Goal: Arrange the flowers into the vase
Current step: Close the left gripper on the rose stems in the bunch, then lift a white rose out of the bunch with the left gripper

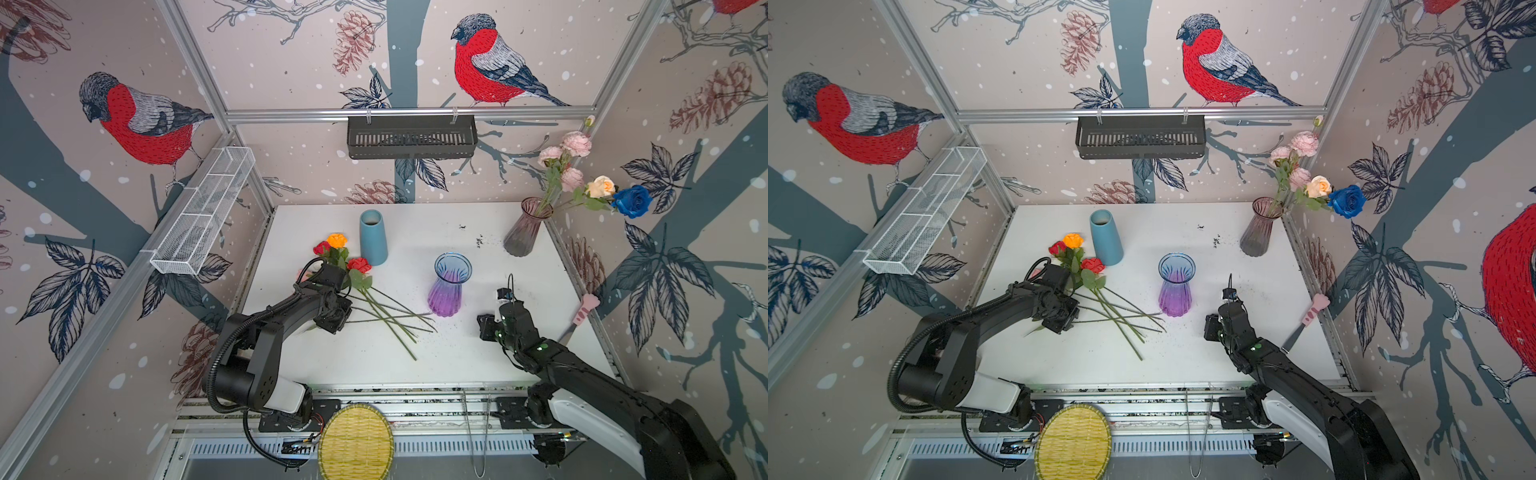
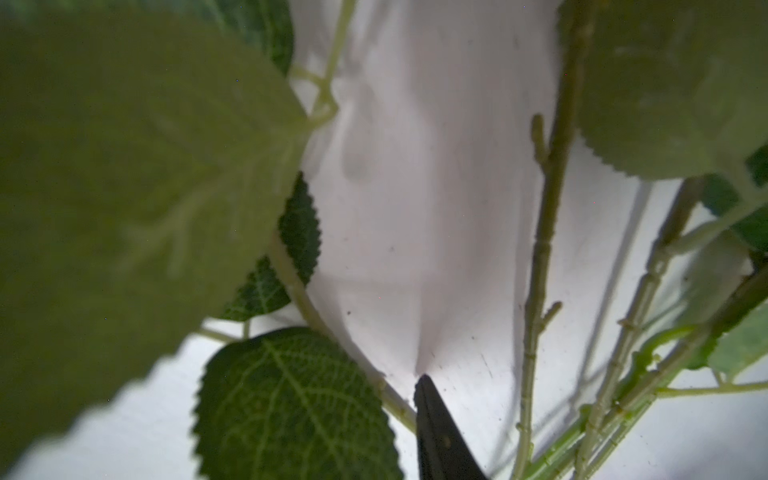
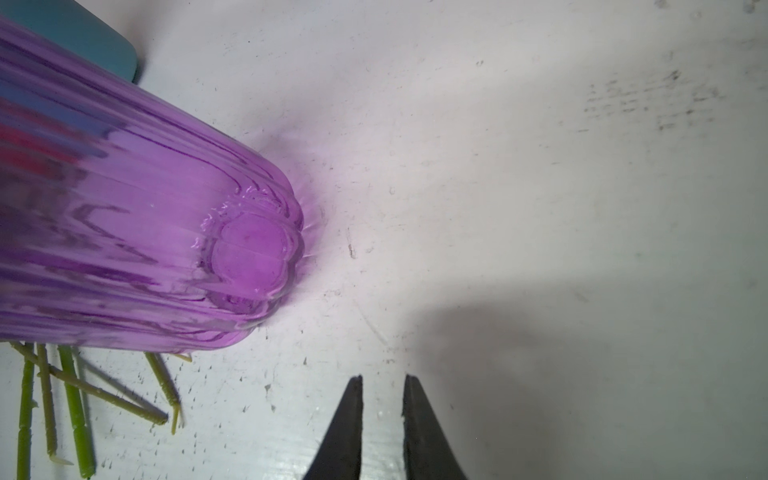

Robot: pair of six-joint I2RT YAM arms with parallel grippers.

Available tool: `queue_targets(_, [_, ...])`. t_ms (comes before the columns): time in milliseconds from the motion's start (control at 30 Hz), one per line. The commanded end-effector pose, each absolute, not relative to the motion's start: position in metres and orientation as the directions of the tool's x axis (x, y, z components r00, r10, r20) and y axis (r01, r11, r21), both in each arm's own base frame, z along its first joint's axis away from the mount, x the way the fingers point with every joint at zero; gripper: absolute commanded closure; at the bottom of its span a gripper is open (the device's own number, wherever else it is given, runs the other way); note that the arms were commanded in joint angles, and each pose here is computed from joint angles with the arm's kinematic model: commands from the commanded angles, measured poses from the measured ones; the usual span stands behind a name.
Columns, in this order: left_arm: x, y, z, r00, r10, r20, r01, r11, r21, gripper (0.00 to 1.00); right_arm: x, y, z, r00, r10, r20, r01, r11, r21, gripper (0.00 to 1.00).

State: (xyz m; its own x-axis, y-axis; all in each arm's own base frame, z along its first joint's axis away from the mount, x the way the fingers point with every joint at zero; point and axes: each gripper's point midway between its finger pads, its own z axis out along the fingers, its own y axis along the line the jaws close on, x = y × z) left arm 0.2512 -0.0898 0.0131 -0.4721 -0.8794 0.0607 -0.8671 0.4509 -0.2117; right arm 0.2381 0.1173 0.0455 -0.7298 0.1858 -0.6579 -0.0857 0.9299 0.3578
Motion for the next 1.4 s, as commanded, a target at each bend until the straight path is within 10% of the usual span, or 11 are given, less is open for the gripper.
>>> queue_targets(0, [0.246,-0.083,0.006,-0.480,-0.876,0.047,-0.868,0.466,-0.170,0.85,0.241,0.116,0.050,-0.715,0.196,-0.671,-0.078,0.931,0.356,0.80])
queue_targets(267, [0.248,-0.081,0.014,-0.472,-0.880,0.044,-0.870,0.457,-0.185,1.00,0.241,0.114,0.053,-0.702,0.206,-0.682,-0.076,0.930,0.360,0.81])
queue_targets(967, [0.294,-0.062,0.170,-0.386,-0.894,-0.226,-0.622,0.434,-0.652,1.00,0.241,0.116,0.051,-0.710,0.195,-0.677,-0.079,0.933,0.352,0.80])
queue_targets(1367, [0.289,-0.077,0.093,-0.487,-0.862,-0.140,-0.686,0.477,-0.549,0.57,0.242,0.117,0.048,-0.718,0.185,-0.671,-0.069,0.940,0.333,0.79])
